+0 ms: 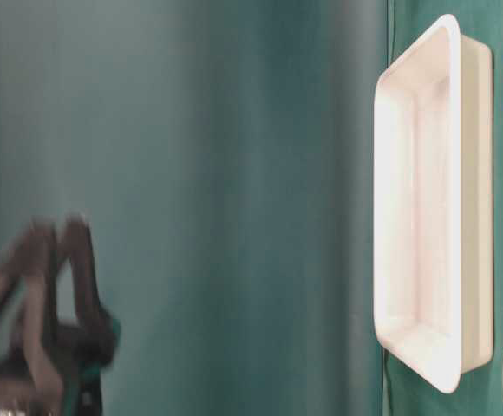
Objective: Pick up the tape from a random location and place it into the white case.
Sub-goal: 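Move the open left gripper over the yellow tape roll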
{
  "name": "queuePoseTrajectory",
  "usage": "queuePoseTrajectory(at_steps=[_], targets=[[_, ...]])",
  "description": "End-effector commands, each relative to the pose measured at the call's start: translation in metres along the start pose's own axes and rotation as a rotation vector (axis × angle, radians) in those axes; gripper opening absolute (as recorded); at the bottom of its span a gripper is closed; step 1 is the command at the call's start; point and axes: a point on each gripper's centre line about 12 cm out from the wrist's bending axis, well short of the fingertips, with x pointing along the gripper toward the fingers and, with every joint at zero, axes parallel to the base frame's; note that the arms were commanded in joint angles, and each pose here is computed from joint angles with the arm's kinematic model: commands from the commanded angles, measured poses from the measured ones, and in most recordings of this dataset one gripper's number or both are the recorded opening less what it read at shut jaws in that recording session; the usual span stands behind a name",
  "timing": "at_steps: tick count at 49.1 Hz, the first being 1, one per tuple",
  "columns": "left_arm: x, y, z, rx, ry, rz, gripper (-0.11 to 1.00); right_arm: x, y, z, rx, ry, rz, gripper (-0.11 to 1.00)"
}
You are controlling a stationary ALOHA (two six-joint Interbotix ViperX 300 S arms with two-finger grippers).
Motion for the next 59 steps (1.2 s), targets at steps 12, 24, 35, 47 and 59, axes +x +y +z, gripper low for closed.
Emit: queuePoseTrajectory(at_steps=[12, 24, 35, 47, 59], targets=[[0.052, -0.011, 0.032, 0.018, -0.062, -0.025, 0.98, 0.000, 0.001, 0.008, 0.002, -0.024, 0.002, 0.93], [0.081, -0.008, 0.033, 0.018, -0.024, -0.019, 0.98, -0.001, 0.001, 0.009, 0.002, -0.028, 0.002, 0.93], [0.089, -0.002, 0.027, 0.012, -0.011, -0.005, 0.98, -0.001, 0.000, 0.009, 0.002, -0.028, 0.001, 0.93], [0.089, -0.003, 0.027, 0.012, -0.009, -0.007, 0.98, -0.001, 0.001, 0.009, 0.002, -0.028, 0.002, 0.93], [0.092, 0.000, 0.026, -0.014, 0.026, -0.003, 0.98, 0.000, 0.001, 0.008, 0.002, -0.023, 0.002, 0.93]])
